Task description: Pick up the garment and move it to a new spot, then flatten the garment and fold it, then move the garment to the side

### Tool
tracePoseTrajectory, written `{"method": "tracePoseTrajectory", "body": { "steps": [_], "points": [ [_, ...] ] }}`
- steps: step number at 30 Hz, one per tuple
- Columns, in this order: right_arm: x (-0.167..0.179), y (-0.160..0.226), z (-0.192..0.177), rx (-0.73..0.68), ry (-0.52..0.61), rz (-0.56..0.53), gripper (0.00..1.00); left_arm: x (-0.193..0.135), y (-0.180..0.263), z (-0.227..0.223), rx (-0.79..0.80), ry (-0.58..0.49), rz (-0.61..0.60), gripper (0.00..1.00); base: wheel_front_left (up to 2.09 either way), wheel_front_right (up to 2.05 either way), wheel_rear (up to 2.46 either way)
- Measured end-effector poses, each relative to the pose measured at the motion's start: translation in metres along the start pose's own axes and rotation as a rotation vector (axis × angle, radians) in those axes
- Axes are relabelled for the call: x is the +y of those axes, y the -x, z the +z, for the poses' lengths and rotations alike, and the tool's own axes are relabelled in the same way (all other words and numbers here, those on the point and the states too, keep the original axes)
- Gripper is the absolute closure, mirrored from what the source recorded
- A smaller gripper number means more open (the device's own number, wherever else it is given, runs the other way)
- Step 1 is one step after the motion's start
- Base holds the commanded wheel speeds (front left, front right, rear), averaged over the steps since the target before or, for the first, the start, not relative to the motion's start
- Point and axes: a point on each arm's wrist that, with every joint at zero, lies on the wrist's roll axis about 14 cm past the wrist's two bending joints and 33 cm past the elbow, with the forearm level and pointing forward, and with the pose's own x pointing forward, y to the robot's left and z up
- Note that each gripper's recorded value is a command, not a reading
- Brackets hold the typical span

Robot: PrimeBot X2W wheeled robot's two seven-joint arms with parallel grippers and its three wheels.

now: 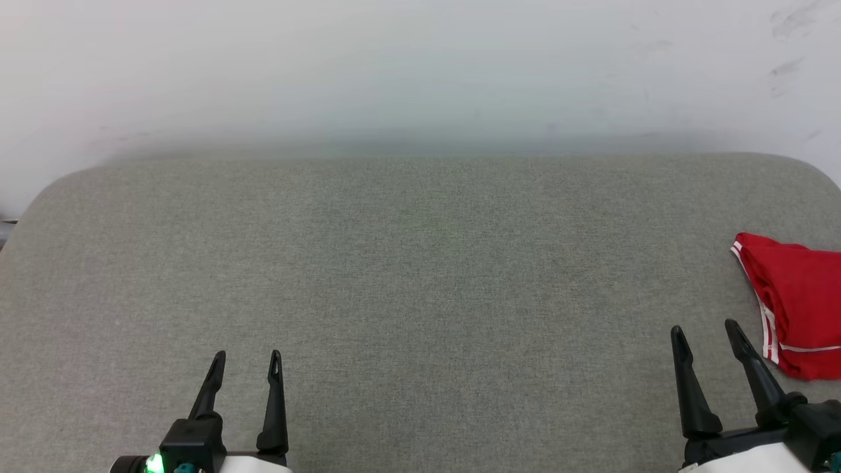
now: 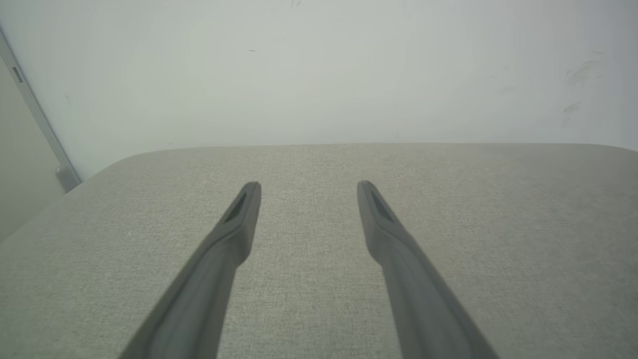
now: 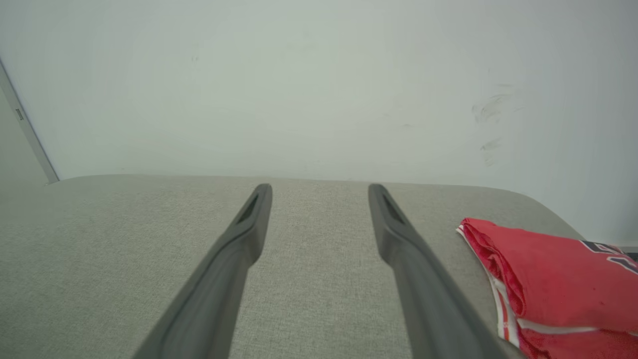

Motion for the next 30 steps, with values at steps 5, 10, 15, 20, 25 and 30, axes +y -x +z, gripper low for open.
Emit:
{"method": "tracePoseTrajectory", "body": {
  "steps": [5, 10, 15, 20, 25, 30],
  "points": [
    [0.0, 0.004, -0.006, 0.023, -0.003, -0.005, 1.0, 0.001, 0.004, -0.009, 0.029, -0.003, -0.003, 1.0, 0.0, 0.0, 0.0],
    [0.0, 0.009, -0.022, 0.075, -0.025, -0.013, 1.0, 0.002, 0.011, -0.027, 0.095, 0.01, 0.004, 1.0, 0.0, 0.0, 0.0],
    [-0.003, 0.01, -0.026, 0.089, -0.128, -0.041, 1.0, 0.006, 0.012, -0.034, 0.131, 0.109, 0.031, 1.0, 0.0, 0.0, 0.0],
    [-0.007, 0.01, -0.031, 0.105, -0.224, -0.067, 1.0, 0.01, 0.01, -0.037, 0.152, 0.209, 0.058, 1.0, 0.0, 0.0, 0.0],
    [-0.009, 0.007, -0.032, 0.104, -0.316, -0.089, 1.0, 0.014, 0.006, -0.037, 0.159, 0.302, 0.077, 1.0, 0.0, 0.0, 0.0],
    [-0.011, 0.005, -0.034, 0.109, -0.4, -0.107, 1.0, 0.015, 0.005, -0.04, 0.178, 0.393, 0.094, 1.0, 0.0, 0.0, 0.0]
  ]
}}
